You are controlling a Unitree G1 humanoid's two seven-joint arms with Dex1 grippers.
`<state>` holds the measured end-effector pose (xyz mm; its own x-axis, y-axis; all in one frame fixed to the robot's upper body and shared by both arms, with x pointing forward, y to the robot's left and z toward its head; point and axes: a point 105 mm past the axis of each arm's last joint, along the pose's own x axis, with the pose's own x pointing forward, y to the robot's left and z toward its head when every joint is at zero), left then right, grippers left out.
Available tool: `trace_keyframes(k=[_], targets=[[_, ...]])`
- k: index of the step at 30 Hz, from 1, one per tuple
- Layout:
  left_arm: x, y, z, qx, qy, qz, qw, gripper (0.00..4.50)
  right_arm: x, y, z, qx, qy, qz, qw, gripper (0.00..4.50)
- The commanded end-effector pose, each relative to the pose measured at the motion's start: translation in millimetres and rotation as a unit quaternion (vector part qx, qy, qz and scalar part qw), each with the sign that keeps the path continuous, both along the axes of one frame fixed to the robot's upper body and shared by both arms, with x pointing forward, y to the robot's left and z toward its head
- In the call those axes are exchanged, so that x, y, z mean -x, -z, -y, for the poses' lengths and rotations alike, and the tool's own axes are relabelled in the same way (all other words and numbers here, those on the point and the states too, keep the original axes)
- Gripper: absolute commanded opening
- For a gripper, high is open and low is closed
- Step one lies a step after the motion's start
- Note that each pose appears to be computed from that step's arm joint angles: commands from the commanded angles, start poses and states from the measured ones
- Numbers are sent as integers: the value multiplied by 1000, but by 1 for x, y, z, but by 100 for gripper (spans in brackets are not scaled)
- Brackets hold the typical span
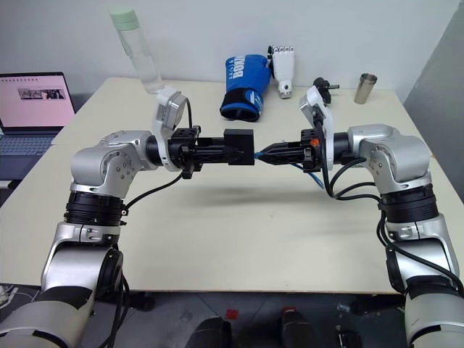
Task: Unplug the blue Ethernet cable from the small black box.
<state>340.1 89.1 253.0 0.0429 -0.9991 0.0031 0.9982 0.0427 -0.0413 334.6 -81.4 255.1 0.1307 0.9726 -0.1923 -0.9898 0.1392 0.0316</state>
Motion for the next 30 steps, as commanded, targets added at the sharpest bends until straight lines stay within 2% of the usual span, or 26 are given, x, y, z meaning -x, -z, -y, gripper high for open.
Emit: trace_keyframes(k=[1, 10, 23, 27, 30], targets=[[12, -17, 3, 4, 24, 37, 999, 80, 1, -2, 7, 13, 12, 15, 1000, 0], [7, -13, -23, -21, -19, 38, 999, 80, 1, 4, 41, 37, 52, 5, 998, 0], [4, -16, -19, -17, -23, 45, 999, 80, 2, -1, 34, 18, 51, -5, 999, 0], [5, -16, -18, -15, -20, 45, 999, 80, 7, -6, 30, 9, 40, -16, 999, 105], [5, -15, -17, -15, -17, 44, 999, 80, 11, -7, 28, 8, 30, -26, 999, 157]])
